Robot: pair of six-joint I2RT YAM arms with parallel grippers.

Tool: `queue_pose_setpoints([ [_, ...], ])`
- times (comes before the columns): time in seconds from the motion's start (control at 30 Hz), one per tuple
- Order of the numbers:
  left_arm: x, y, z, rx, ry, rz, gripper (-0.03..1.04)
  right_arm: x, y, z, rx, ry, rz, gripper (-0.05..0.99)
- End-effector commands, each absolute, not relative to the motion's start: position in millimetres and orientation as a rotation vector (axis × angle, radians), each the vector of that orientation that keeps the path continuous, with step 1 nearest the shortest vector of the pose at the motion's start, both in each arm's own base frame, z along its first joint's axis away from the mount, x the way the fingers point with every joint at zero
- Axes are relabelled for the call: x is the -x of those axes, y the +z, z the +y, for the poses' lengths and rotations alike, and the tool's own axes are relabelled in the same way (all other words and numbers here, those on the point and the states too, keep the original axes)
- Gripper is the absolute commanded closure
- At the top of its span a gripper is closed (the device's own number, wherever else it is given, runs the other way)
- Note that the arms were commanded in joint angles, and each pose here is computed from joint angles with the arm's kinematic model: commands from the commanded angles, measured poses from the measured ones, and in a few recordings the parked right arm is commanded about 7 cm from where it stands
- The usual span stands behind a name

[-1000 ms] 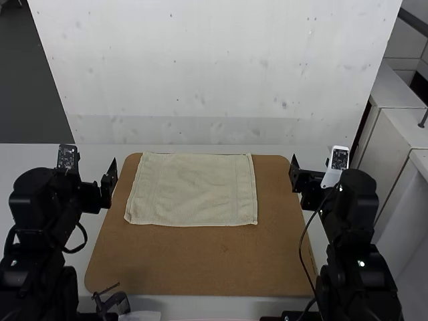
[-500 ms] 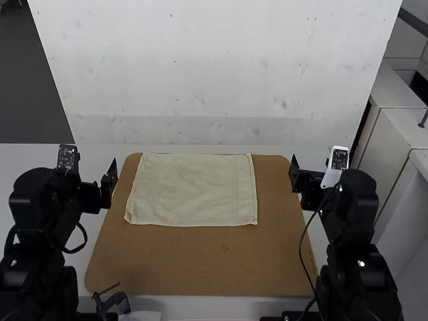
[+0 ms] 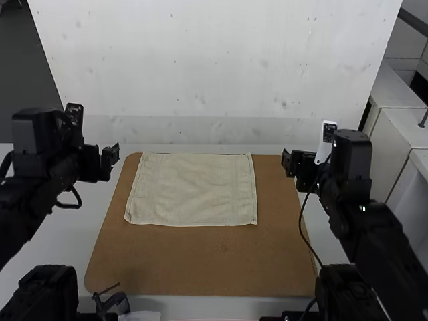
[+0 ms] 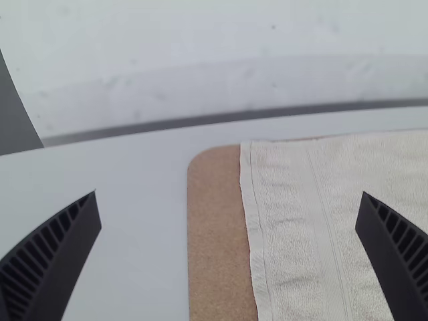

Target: Fold the towel.

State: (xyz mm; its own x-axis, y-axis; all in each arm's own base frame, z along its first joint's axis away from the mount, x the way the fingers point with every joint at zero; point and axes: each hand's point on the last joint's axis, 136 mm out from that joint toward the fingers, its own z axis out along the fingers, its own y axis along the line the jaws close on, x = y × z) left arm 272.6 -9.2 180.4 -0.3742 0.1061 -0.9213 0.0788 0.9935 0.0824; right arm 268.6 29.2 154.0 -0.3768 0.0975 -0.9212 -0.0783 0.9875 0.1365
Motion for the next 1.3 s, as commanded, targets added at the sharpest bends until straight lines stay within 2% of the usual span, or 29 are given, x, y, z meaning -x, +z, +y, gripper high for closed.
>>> queue_pose_setpoints([
  [0.0,-293.0,189.4,-19.0,-0.170,-0.007,2.014,0.04,-286.2,161.4,44.2,-0.003,0.249,2.018,-0.02],
  [0.2,-320.7,169.9,-23.8,-0.186,-0.032,2.138,0.04,-319.9,132.9,59.8,0.012,0.263,2.237,-0.02],
  [0.37,-337.2,165.4,-21.9,-0.181,-0.029,2.167,0.04,-356.1,95.9,79.5,0.031,0.263,2.395,-0.02],
  [0.47,-343.6,162.3,-18.5,-0.169,-0.023,2.170,0.04,-380.4,74.1,89.4,0.042,0.215,2.456,-0.02],
  [0.57,-347.3,156.8,-15.9,-0.161,-0.019,2.180,0.04,-401.2,57.7,102.4,0.072,0.153,2.485,-0.02],
  [0.87,-353.7,147.8,-3.0,-0.124,0.005,2.197,0.04,-452.3,25.5,128.7,0.021,0.051,2.542,-0.02],
  [1.17,-353.6,147.0,-7.0,-0.137,-0.005,2.197,0.04,-469.1,-9.1,139.7,-0.002,0.021,2.607,0.00],
  [1.27,-356.7,145.0,-8.6,-0.140,-0.009,2.195,0.04,-474.1,-20.1,141.2,-0.003,0.014,2.618,0.05],
])
